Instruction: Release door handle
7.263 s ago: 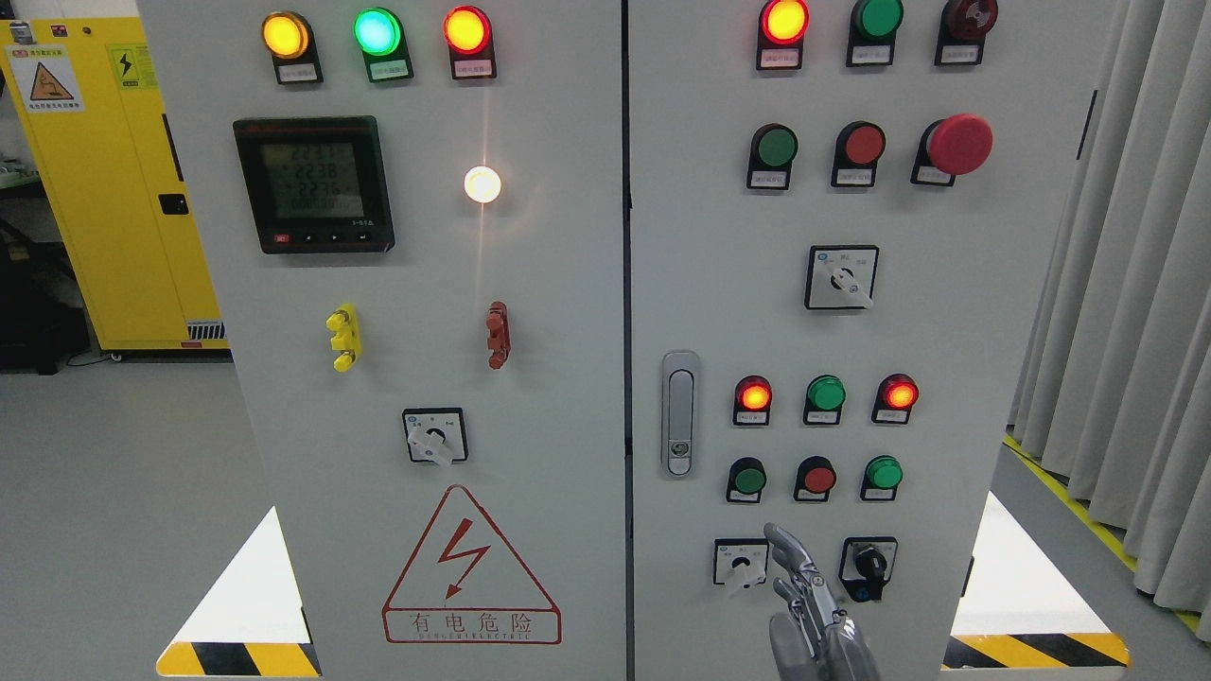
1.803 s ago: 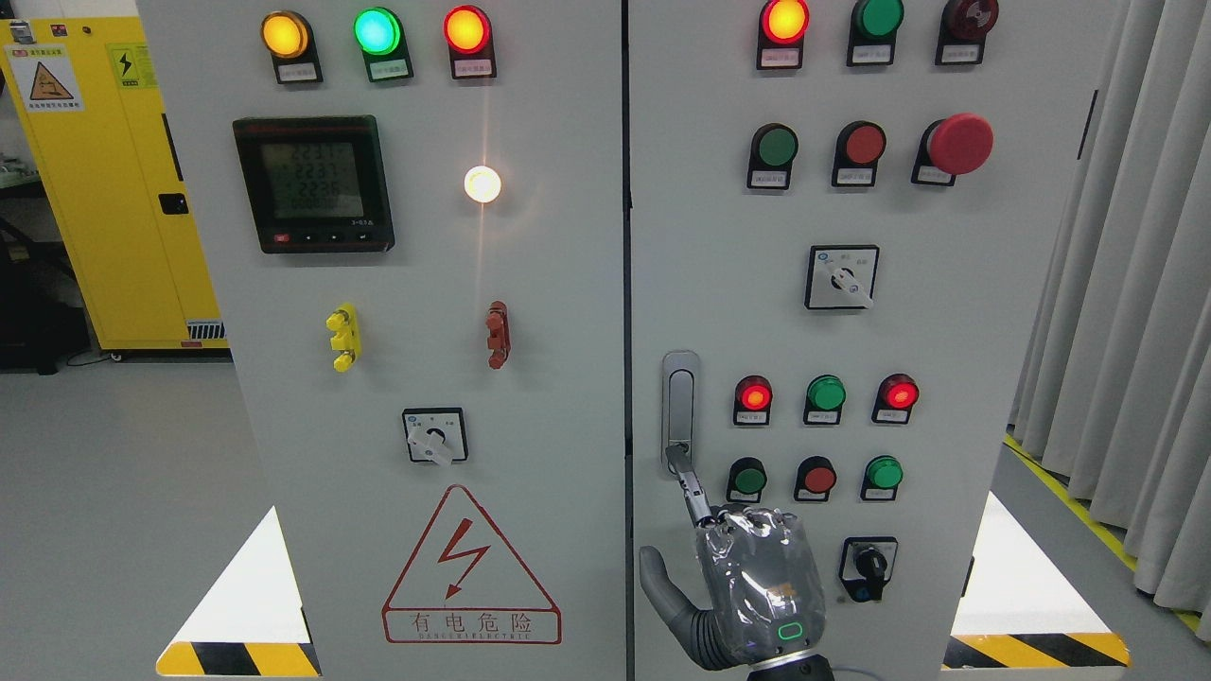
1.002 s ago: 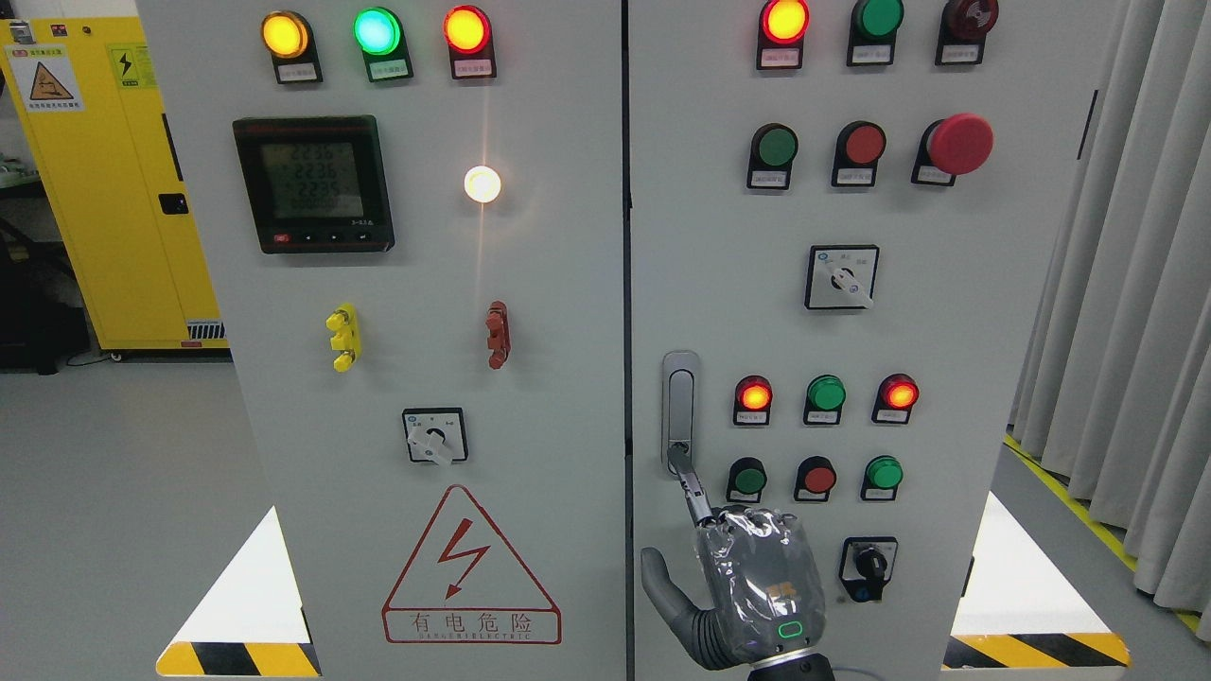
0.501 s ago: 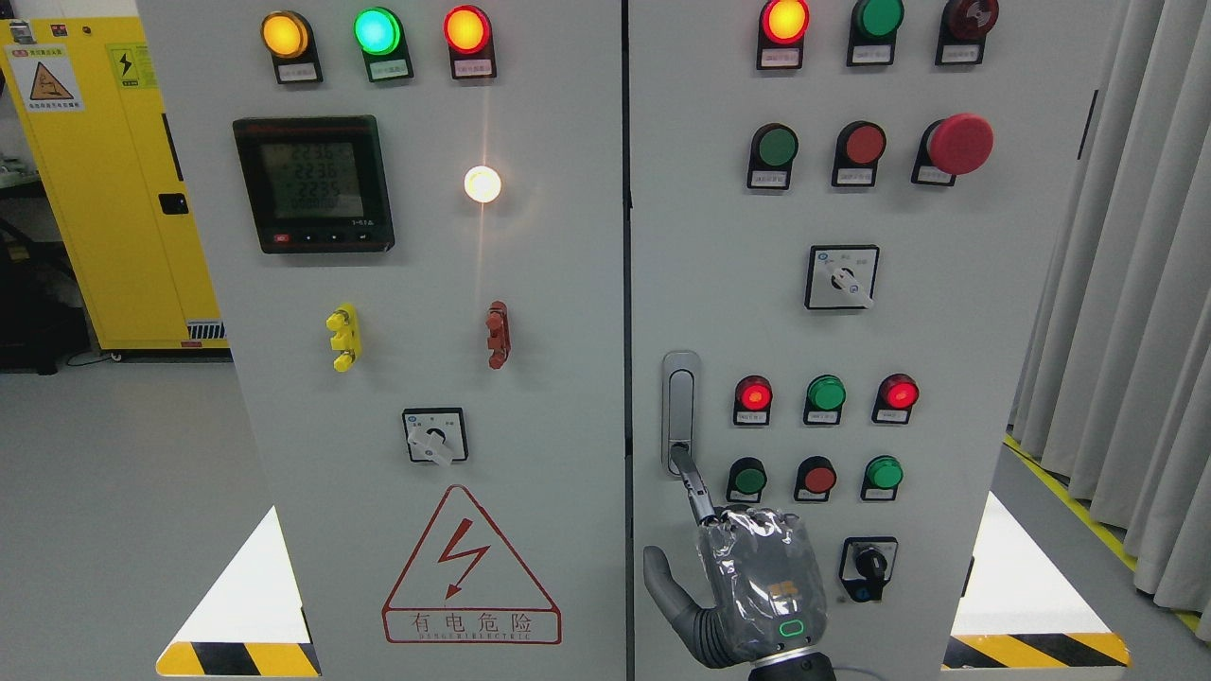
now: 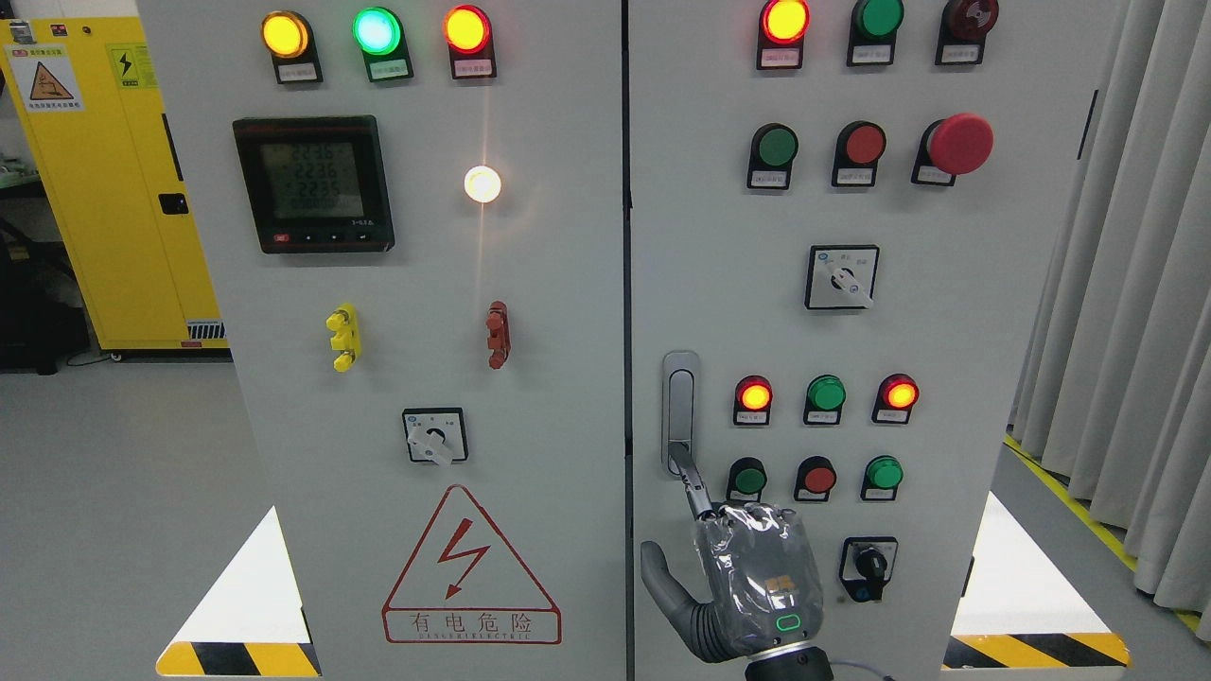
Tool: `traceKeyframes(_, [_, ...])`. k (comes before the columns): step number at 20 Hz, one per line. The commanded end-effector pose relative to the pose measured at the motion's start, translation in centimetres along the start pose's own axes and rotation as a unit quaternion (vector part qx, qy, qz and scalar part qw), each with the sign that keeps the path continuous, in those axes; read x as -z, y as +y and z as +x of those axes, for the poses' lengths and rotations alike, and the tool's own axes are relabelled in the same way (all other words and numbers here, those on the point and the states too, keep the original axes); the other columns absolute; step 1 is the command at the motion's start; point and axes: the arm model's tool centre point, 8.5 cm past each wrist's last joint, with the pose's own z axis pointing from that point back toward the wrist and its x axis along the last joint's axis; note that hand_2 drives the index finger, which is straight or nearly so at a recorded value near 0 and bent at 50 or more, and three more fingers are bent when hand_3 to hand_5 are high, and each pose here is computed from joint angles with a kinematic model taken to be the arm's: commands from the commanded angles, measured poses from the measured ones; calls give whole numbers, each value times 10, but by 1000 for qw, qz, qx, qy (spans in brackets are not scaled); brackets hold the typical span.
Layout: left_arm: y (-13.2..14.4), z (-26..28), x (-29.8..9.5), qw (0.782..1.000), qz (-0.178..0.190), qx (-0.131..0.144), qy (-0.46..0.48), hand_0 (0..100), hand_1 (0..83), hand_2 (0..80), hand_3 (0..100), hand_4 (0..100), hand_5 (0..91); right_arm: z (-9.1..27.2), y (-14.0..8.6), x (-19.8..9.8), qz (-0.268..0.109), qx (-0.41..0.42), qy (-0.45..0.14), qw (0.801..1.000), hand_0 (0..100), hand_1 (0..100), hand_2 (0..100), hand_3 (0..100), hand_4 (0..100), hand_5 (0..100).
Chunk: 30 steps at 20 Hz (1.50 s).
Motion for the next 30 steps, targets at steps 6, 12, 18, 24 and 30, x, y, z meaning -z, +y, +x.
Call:
traceKeyframes(6, [-1, 4, 0, 1000, -1, -1, -6, 120, 556, 0, 0, 0, 0, 0, 3, -2, 6, 2, 2, 1000, 521, 359, 3, 1000, 1000, 1000])
traceKeyframes(12, [-1, 4, 0, 1000, -1, -1, -6, 120, 556, 0, 0, 0, 0, 0, 4, -3, 8, 2, 3, 1000, 519, 359, 14, 1000, 1000, 1000])
traceKeyframes(18, [-1, 4, 0, 1000, -1, -1, -6, 120, 556, 0, 0, 0, 0, 0, 6, -3, 14, 2, 3, 1000, 516, 361, 22, 1000, 1000, 1000])
traceKeyframes(24, [-1, 4, 0, 1000, -1, -1, -6, 120, 556, 0, 0, 0, 0, 0, 6, -3, 18, 3, 3, 1000, 514, 362, 25, 1000, 1000, 1000])
traceKeyframes(30, [-1, 4, 0, 1000, -1, -1, -6, 120, 556, 0, 0, 0, 0, -3, 7, -3, 19, 0, 14, 1000, 513, 362, 31, 1000, 1000, 1000])
